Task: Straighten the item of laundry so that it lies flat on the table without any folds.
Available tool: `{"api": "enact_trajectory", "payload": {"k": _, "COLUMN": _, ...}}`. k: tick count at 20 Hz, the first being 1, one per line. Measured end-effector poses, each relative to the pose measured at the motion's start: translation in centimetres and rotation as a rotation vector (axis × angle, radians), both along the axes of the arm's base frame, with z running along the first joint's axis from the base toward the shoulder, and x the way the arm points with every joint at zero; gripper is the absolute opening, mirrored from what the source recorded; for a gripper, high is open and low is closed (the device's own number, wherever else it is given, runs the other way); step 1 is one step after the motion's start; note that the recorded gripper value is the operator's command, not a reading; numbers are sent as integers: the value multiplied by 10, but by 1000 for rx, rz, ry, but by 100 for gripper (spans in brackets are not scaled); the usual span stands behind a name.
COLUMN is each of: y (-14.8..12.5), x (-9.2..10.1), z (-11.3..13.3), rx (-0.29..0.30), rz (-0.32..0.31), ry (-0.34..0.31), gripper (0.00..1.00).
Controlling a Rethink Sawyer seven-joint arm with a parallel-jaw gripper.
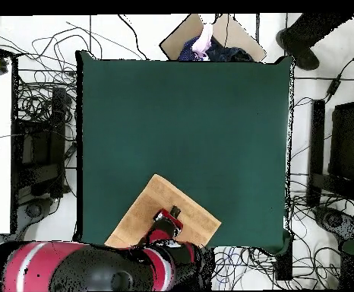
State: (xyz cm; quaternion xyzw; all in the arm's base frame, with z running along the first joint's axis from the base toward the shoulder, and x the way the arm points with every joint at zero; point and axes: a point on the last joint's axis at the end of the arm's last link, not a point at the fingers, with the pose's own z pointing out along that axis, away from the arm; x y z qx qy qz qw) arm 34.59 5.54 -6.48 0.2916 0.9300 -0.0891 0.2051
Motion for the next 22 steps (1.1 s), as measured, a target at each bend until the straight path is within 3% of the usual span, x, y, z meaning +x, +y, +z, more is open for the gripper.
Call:
{"api": "enact_trajectory", "payload": {"k": 2, "y": 2, "x": -9, "z": -4, "rx": -31, "rz": 28, "ry": -67, "gripper": 0}}
{"api": "enact_trajectory", "payload": {"k": 10, "y": -2, "x": -21, "z": -11, "rx": -60, "rz": 95, "ry": -175, "gripper": 0}}
{"api": "enact_trajectory", "payload": {"k": 16, "y": -9, "x": -14, "z": -10, "rx": -53, "rz": 73, "ry": -176, "gripper": 0}}
{"api": "enact_trajectory", "payload": {"k": 22, "y": -29, "x": 9, "z": -9, "rx": -51, "rz": -2, "ry": -151, "gripper": 0}}
